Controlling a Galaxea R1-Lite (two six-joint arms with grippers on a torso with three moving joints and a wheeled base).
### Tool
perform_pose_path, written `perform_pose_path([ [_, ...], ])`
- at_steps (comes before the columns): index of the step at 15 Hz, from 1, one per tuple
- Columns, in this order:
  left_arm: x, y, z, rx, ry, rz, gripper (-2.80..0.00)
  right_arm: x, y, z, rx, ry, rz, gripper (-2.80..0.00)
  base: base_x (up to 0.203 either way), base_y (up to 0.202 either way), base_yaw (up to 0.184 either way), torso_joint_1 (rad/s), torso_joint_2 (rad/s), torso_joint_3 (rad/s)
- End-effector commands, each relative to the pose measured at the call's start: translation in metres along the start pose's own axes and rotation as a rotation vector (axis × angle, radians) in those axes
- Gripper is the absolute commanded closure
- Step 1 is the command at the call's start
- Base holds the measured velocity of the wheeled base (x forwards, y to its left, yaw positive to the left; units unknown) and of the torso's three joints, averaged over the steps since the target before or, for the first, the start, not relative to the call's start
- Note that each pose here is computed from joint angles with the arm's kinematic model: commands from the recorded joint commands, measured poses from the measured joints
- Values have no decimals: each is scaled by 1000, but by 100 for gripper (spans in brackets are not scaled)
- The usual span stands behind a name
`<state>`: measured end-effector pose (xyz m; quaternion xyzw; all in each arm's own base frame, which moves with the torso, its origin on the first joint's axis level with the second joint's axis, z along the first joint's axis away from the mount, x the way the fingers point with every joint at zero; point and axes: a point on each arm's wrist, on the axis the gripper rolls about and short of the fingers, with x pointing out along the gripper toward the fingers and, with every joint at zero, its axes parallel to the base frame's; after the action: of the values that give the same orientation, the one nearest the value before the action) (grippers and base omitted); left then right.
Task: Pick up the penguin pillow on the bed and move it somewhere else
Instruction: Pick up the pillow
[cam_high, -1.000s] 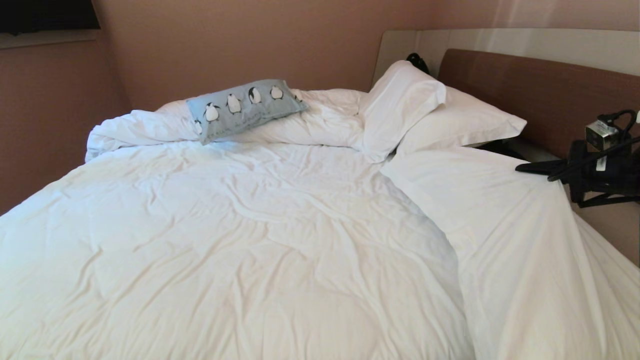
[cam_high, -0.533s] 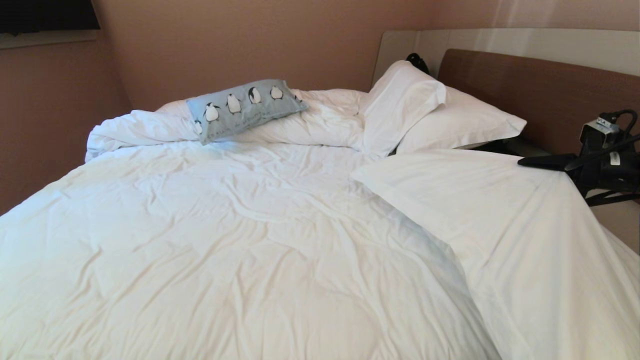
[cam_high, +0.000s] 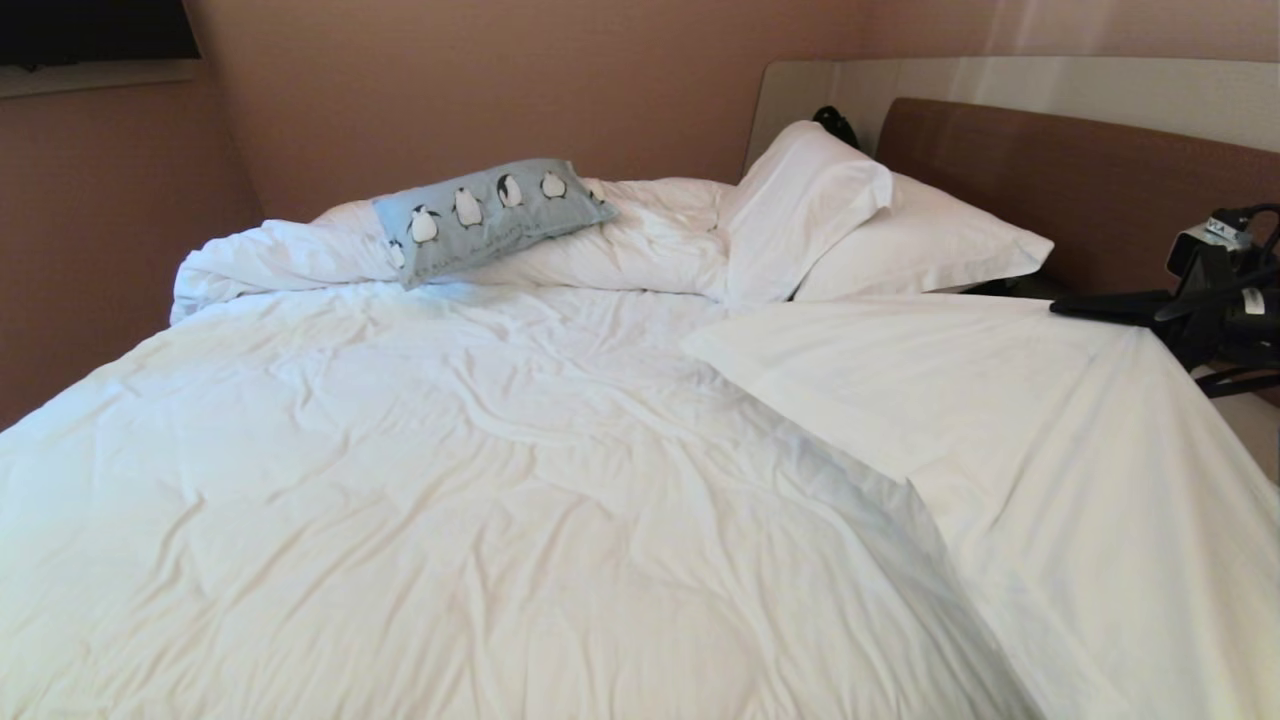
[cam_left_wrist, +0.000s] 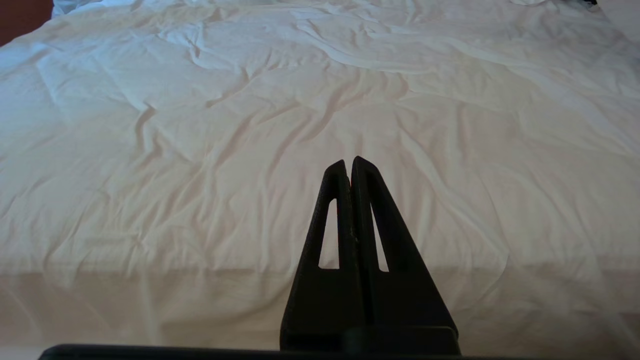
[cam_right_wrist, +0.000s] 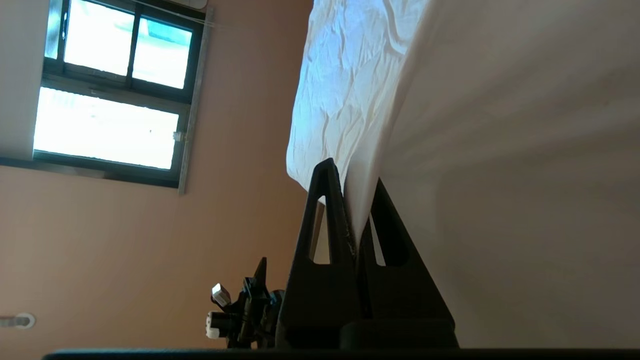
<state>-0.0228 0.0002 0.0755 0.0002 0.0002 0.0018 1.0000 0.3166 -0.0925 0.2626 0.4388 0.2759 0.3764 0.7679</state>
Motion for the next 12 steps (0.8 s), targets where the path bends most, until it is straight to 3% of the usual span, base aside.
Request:
perform_pose_path([
  [1,0,0,0,1,1,1,0,-6,7,1,2,-13,4,0,0,0,0,0,0,0],
  [12,0,0,0,-2,1,1,0,-24,28,2,-50,-61,-4,0,0,0,0,0,0,0],
])
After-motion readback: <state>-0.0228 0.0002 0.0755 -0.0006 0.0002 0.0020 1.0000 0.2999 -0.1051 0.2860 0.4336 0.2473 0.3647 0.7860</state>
